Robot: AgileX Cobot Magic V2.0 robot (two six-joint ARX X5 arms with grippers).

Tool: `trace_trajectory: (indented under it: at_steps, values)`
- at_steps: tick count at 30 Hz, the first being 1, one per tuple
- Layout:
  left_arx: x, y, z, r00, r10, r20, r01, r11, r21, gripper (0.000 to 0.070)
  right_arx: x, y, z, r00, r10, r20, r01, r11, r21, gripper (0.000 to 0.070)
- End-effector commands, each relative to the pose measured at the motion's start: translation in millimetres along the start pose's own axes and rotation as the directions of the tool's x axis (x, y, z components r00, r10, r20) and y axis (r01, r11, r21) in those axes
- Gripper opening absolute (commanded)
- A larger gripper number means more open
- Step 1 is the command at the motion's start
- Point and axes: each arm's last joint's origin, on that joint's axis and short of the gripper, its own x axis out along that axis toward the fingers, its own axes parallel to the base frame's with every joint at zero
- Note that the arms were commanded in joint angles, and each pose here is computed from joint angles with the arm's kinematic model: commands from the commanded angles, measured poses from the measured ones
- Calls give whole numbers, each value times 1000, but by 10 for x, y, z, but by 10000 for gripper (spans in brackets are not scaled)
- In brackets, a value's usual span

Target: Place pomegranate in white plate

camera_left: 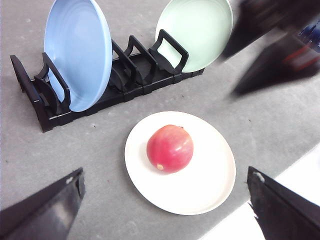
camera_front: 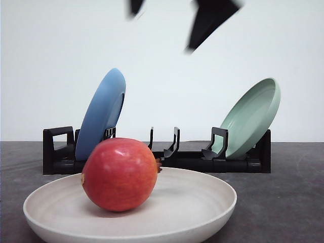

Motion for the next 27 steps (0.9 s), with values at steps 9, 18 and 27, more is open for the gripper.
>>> trace_trajectory:
  at_steps: [9, 18, 27]
  values:
    - [-15, -9, 32, 1000, 1, 26, 0, 1000, -13, 633, -1098, -189, -1108, 898, -98, 428, 72, 994, 77, 700]
    - [-19, -67, 128, 993, -46, 112, 44, 999, 25, 633, -989, -170, -2036, 674, -82, 734, -13, 992, 123, 700]
    - [-20, -69, 136, 992, -43, 123, 29, 993, 118, 615, -820, -190, -2255, 646, -78, 759, -21, 993, 120, 700]
